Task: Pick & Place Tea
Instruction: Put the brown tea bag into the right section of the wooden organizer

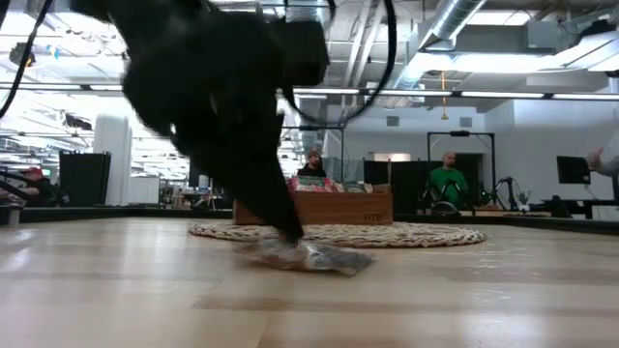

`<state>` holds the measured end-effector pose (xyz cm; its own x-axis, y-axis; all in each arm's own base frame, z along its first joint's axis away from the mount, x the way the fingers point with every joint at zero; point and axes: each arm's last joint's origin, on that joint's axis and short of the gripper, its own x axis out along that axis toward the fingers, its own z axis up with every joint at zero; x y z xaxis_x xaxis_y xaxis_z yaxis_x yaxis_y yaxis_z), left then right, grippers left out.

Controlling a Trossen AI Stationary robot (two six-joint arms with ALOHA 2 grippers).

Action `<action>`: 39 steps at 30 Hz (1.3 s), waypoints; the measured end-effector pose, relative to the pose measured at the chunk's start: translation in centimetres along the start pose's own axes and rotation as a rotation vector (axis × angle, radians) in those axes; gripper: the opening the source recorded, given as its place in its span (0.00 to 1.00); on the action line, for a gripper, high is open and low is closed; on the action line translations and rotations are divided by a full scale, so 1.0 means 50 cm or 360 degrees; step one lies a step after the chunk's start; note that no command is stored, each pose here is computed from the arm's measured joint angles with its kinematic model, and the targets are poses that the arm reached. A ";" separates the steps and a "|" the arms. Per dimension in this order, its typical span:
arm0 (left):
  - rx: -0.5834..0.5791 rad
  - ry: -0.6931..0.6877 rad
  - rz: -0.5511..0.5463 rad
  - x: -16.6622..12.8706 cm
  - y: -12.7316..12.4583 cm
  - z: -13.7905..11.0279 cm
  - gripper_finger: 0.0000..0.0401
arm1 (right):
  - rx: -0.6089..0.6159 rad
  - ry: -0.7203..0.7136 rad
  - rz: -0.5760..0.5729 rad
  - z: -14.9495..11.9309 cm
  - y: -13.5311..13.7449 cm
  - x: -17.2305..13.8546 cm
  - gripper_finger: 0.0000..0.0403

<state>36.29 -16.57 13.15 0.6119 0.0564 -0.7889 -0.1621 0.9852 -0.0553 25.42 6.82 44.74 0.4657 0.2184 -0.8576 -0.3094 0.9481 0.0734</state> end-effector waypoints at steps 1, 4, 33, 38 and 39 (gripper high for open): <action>-0.0003 -0.0038 -0.0003 -0.010 -0.004 0.004 0.00 | 0.0008 -0.0004 0.0005 0.001 0.002 0.000 0.21; -0.0023 -0.0184 -0.0010 -0.048 -0.017 0.024 0.00 | 0.0045 -0.0010 -0.0011 0.001 0.003 0.000 0.20; 0.0273 -0.0114 -0.0137 -0.080 0.004 0.050 0.44 | 0.0105 0.0012 -0.0032 -0.001 0.032 0.003 0.29; 0.0273 0.0000 -0.0154 -0.031 -0.001 0.022 0.44 | 0.0094 0.0012 -0.0032 -0.001 0.032 0.003 0.29; 0.0269 0.0008 -0.0150 -0.022 -0.002 0.018 0.44 | 0.0092 0.0012 -0.0032 -0.001 0.032 0.003 0.30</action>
<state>36.33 -16.59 14.57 0.6143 -0.0381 -0.7882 0.0284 0.9993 -0.0262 24.92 8.35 44.70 0.4649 0.1974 -0.8631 -0.2513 0.9642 0.0851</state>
